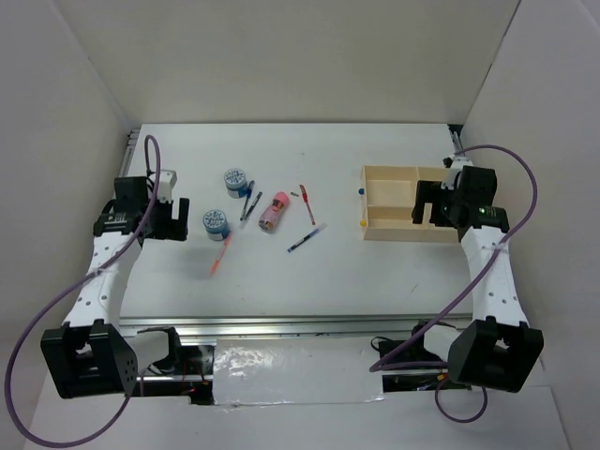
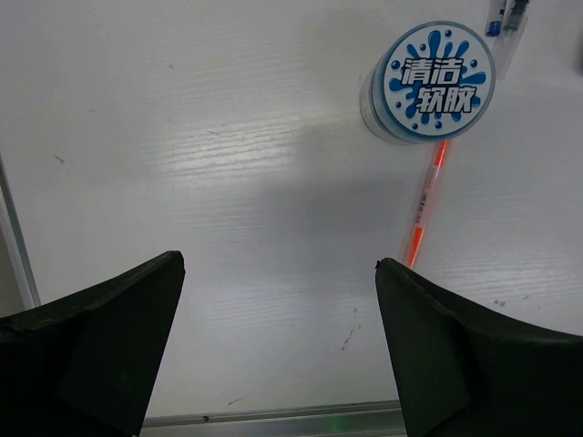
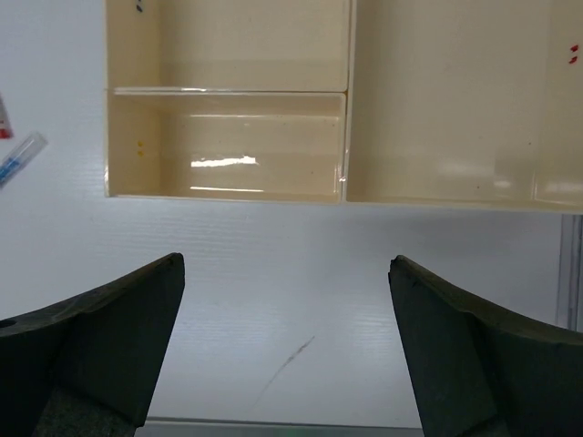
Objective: Sort the stationery into containers
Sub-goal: Pick up the stationery from the center of the board.
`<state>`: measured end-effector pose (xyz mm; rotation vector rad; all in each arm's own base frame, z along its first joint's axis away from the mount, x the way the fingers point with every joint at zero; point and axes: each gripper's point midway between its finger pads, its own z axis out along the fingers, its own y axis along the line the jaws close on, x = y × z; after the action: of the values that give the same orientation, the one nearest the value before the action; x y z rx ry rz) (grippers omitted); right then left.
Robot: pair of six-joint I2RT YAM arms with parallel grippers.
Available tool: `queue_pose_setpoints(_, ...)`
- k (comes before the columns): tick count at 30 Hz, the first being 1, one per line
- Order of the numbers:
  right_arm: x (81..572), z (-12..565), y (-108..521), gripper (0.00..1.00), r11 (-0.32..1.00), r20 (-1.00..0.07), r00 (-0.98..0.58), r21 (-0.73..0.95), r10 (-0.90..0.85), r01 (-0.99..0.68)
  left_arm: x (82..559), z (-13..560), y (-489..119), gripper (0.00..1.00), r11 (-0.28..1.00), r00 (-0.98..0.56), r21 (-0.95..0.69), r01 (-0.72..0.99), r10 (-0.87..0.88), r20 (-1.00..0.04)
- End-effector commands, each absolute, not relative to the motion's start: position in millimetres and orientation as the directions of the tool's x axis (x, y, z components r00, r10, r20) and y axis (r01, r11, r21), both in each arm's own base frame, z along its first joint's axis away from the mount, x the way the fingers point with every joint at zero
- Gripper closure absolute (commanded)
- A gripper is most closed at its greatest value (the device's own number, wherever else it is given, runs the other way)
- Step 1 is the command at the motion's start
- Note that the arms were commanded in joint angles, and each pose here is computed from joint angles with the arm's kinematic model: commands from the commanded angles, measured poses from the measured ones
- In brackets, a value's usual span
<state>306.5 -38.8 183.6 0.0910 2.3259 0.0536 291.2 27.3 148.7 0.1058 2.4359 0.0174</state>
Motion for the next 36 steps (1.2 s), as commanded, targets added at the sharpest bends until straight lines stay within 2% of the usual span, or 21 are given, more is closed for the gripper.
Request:
queue_pose_setpoints(1,303.3,199.5,-27.6,0.00,0.996,-0.742,-0.670,0.070,0.019,-0.048,308.5,170.9,22.0,0.01,0.993,-0.712,0.027,0.119,0.104,-0.694)
queue_pose_setpoints(4,302.9,203.9,-3.2,0.00,0.982,-0.754,-0.655,0.087,-0.046,-0.169,304.6,168.3,18.2,0.01,0.987,-0.712,-0.006,0.159,0.110,-0.694)
queue_pose_setpoints(6,307.6,204.8,19.1,0.02,0.972,-0.749,-0.650,0.035,-0.128,-0.232,299.2,165.8,9.5,0.01,0.972,-0.702,-0.043,0.230,0.135,-0.699)
queue_pose_setpoints(9,315.8,208.5,46.3,0.03,0.956,-0.747,-0.631,-0.016,-0.207,-0.294,299.0,165.5,0.4,0.01,0.957,-0.678,-0.004,0.290,0.203,-0.706)
queue_pose_setpoints(12,316.5,212.8,79.3,0.03,0.923,-0.763,-0.591,-0.022,-0.264,-0.384,302.3,167.5,5.6,0.01,0.963,-0.661,0.048,0.266,0.218,-0.718)
queue_pose_setpoints(16,326.6,222.1,127.7,0.03,0.872,-0.753,-0.553,-0.056,-0.357,-0.486,300.7,161.4,4.9,0.01,0.962,-0.684,-0.036,0.271,0.166,-0.710)
queue_pose_setpoints(17,329.1,204.0,136.4,0.03,0.863,-0.717,-0.586,-0.043,-0.377,-0.503,300.9,159.1,2.5,0.01,0.959,-0.692,-0.054,0.280,0.162,-0.704)
queue_pose_setpoints(18,337.4,231.0,156.9,0.03,0.844,-0.761,-0.527,-0.052,-0.379,-0.533,302.3,156.4,1.9,0.01,0.958,-0.696,-0.060,0.280,0.159,-0.700)
queue_pose_setpoints(21,356.2,246.0,199.8,0.03,0.809,-0.792,-0.469,-0.053,-0.391,-0.585,311.8,163.7,16.5,0.01,0.979,-0.675,-0.077,0.191,0.074,-0.734)
queue_pose_setpoints(22,356.8,237.0,231.1,0.03,0.779,-0.786,-0.457,-0.049,-0.416,-0.625,313.7,166.3,23.0,0.01,0.982,-0.671,-0.092,0.163,0.042,-0.741)
queue_pose_setpoints(24,364.6,254.7,269.7,0.03,0.753,-0.820,-0.400,-0.055,-0.409,-0.656,318.2,171.8,37.8,0.01,0.980,-0.672,-0.177,0.092,-0.070,-0.737)
queue_pose_setpoints(26,364.3,240.8,322.1,0.02,0.708,-0.817,-0.378,-0.052,-0.436,-0.704,319.7,178.2,55.0,0.01,0.971,-0.662,-0.238,0.034,-0.157,-0.733)
queue_pose_setpoints(27,369.6,261.5,342.6,0.02,0.698,-0.847,-0.340,-0.051,-0.409,-0.714,320.9,177.9,54.8,0.01,0.957,-0.667,-0.287,0.034,-0.192,-0.720)
queue_pose_setpoints(28,364.7,236.0,372.4,0.01,0.668,-0.819,-0.365,-0.029,-0.442,-0.744,320.1,181.9,64.9,0.01,0.953,-0.662,-0.304,0.006,-0.224,-0.716)
queue_pose_setpoints(29,370.4,259.8,394.1,0.01,0.655,-0.851,-0.329,-0.024,-0.410,-0.755,320.1,181.9,66.3,0.01,0.946,-0.663,-0.324,0.006,-0.239,-0.709)
queue_pose_setpoints(30,374.2,231.3,412.9,0.01,0.644,-0.818,-0.366,-0.007,-0.444,-0.765,318.7,181.7,68.5,0.01,0.944,-0.667,-0.330,0.001,-0.245,-0.704)
queue_pose_setpoints(32,374.7,251.5,448.9,0.00,0.608,-0.851,-0.330,0.017,-0.408,-0.794,317.7,185.0,76.9,0.01,0.947,-0.659,-0.321,-0.008,-0.246,-0.711)
queue_pose_setpoints(33,378.6,228.1,462.8,0.00,0.599,-0.832,-0.350,0.027,-0.430,-0.800,315.7,184.5,78.1,0.01,0.946,-0.663,-0.324,-0.010,-0.248,-0.706)
queue_pose_setpoints(34,377.2,239.3,478.0,0.00,0.583,-0.853,-0.328,0.034,-0.406,-0.811,313.1,183.3,82.9,0.01,0.948,-0.664,-0.317,-0.021,-0.250,-0.705)
queue_pose_setpoints(36,372.1,217.3,500.6,0.00,0.561,-0.849,-0.322,0.037,-0.419,-0.827,307.4,178.8,86.8,0.01,0.952,-0.669,-0.305,-0.025,-0.243,-0.703)
